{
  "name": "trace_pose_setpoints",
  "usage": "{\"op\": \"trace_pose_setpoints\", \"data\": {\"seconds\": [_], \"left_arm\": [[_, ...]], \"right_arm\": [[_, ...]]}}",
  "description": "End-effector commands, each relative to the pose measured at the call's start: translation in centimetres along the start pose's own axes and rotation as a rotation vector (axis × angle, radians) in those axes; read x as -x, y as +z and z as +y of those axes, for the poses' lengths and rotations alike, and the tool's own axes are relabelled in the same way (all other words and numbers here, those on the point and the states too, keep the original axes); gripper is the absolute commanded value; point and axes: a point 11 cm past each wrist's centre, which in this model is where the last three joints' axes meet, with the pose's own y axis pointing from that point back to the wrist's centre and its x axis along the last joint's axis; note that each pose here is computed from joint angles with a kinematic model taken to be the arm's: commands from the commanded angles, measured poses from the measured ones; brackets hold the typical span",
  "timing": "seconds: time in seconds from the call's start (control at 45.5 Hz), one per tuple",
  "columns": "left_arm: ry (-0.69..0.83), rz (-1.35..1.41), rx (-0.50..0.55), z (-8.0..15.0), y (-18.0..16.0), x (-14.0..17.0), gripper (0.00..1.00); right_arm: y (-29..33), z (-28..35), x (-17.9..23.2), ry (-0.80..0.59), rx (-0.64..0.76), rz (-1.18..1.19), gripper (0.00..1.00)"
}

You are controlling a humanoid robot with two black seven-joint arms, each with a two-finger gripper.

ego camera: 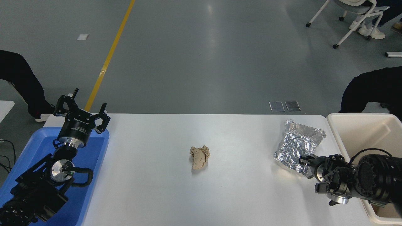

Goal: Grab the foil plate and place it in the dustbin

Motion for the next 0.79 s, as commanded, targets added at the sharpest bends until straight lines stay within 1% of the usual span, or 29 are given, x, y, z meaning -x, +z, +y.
{"op": "trace_pose_setpoints", "data": {"seconds": [0.0, 0.242, 0.549, 0.637, 0.769], "left_arm": [[0.000, -0.001, -0.001, 0.0, 0.0, 0.0, 0.99], [0.000, -0.001, -0.001, 0.0, 0.0, 0.0, 0.99], [-0.002, 0.000, -0.001, 0.0, 0.0, 0.0, 0.99], [-0.002, 0.000, -0.001, 0.0, 0.0, 0.0, 0.99], [0.000, 0.000, 0.000, 0.0, 0.0, 0.0, 0.99]], "right_arm": [[0.6, 0.4, -2.3, 0.015, 0.013, -0.029, 0.00], [3.4, 3.2, -9.9, 0.053, 0.045, -0.101, 0.00], [2.7, 9.4, -19.2, -0.050, -0.041, -0.195, 0.00], [2.3, 10.9, -21.9, -0.058, -0.075, -0.224, 0.00], [2.2, 12.7, -24.8, -0.059, -0.109, -0.255, 0.00]]}}
